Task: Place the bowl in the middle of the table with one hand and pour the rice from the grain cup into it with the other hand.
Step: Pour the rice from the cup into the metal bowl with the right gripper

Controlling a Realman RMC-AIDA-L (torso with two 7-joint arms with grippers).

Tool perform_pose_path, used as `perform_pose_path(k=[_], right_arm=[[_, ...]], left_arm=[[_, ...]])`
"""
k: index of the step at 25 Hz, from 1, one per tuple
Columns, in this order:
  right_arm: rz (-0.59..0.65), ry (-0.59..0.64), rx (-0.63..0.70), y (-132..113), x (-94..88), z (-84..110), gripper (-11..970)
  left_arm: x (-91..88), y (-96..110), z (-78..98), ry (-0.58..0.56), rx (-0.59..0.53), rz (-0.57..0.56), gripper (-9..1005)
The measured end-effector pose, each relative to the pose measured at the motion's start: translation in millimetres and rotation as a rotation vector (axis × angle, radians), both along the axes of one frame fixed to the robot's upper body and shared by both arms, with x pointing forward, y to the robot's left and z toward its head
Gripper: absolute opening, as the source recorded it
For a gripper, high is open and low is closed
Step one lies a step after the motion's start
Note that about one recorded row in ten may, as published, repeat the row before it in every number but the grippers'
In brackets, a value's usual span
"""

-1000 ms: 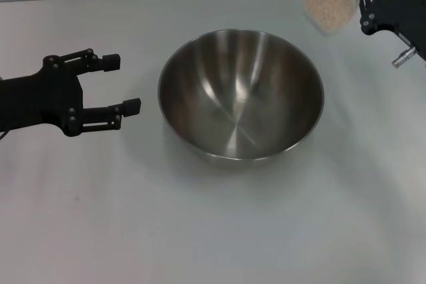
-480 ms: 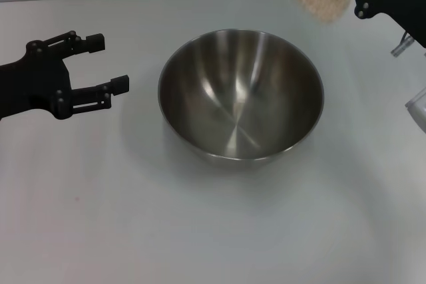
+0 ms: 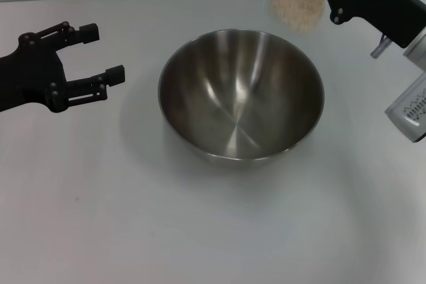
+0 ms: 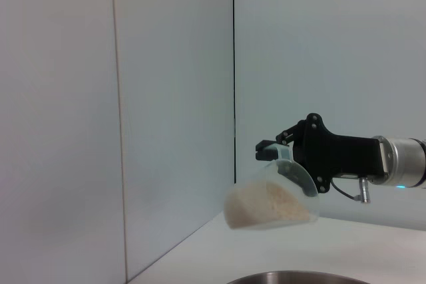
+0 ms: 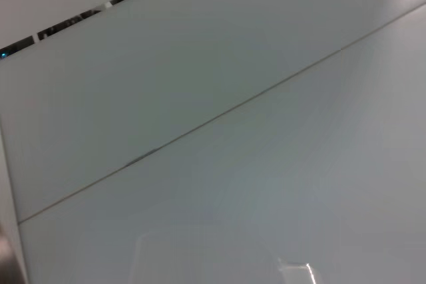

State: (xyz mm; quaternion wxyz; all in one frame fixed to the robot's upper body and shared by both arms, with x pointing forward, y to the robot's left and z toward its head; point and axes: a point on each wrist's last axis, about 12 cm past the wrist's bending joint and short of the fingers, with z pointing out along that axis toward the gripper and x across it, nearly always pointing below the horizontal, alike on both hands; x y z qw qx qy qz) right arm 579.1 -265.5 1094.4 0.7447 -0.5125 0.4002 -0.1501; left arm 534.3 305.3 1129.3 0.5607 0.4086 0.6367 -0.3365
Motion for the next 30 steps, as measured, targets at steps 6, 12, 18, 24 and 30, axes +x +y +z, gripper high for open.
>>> perform_pose_path(k=[6, 12, 18, 24, 30], right_arm=[[-0.013, -0.052, -0.079, 2, -3.4, -5.4, 12], [-0.017, -0.120, -0.158, 6, -2.8, -5.5, 12], [0.018, -0.200, -0.259, 16, -1.4, -4.9, 13], [0.024, -0.274, -0.343, 21, -3.1, -7.5, 13], [-0.048, -0.403, -0.448, 26, -2.5, -10.0, 13]], left_arm=[[0.8, -1, -0.2, 0.000, 0.004, -0.002, 833], [0.9, -1, 0.0, -0.001, 0.005, -0.002, 833], [0.6, -2, -0.3, 0.002, 0.010, -0.014, 833], [-0.4, -2, -1.1, 0.004, 0.011, -0.013, 833], [-0.4, -2, -0.9, 0.003, 0.010, -0.013, 832]])
